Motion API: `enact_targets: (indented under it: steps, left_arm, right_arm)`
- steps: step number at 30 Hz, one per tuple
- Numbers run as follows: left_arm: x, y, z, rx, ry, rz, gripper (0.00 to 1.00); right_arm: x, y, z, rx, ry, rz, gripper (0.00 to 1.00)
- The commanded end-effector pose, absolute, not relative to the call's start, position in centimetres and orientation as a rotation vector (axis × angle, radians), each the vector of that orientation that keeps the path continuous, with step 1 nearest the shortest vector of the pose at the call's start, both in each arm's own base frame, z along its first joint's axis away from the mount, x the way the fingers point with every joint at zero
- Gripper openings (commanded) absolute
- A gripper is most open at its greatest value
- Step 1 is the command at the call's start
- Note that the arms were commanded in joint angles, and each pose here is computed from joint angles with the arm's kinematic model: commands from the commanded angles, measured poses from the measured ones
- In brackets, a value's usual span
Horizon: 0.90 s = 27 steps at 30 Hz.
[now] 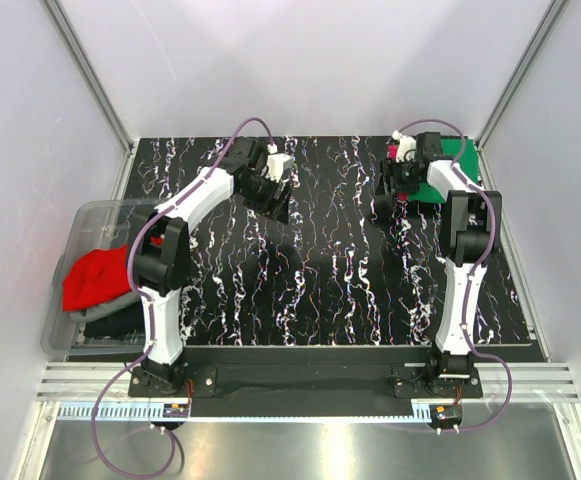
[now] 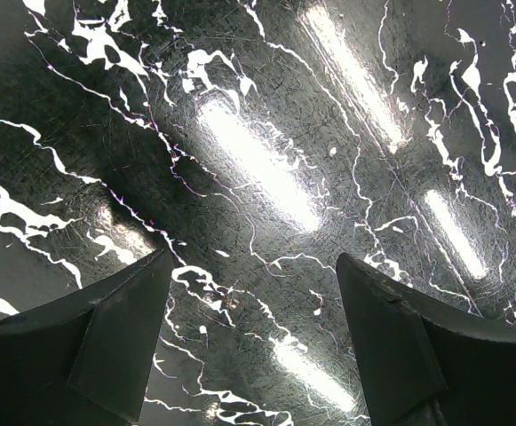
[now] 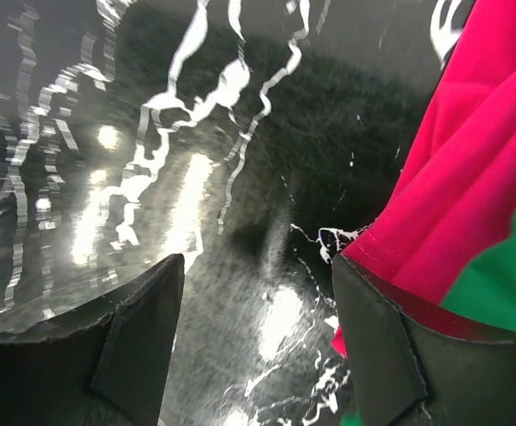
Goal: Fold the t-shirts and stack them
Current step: Reset both grippers
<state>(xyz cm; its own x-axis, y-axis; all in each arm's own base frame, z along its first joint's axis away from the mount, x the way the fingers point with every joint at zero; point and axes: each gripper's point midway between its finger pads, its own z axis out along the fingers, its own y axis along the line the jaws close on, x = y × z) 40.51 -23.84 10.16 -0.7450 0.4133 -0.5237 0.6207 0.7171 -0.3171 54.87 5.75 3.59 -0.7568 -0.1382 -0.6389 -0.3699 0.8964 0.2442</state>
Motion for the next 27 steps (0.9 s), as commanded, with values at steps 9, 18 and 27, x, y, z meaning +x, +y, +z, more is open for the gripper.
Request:
enact_targets:
  steps: [9, 18, 27]
  left_arm:
    - [41.1, -23.9, 11.9, 0.792, 2.446, -0.662, 0.80]
    - [41.2, -23.9, 11.9, 0.790, 2.446, -0.654, 0.80]
    - [41.3, -24.2, 12.1, 0.796, 2.439, -0.655, 0.80]
  right_arm:
    - [56.7, 2.8, 1.6, -0.351, 2.451, 0.210, 0.77]
    - [57.8, 2.2, 1.2, -0.353, 2.436, 0.168, 0.77]
    - [58.4, 2.5, 1.4, -0.363, 2.417, 0.188, 0.77]
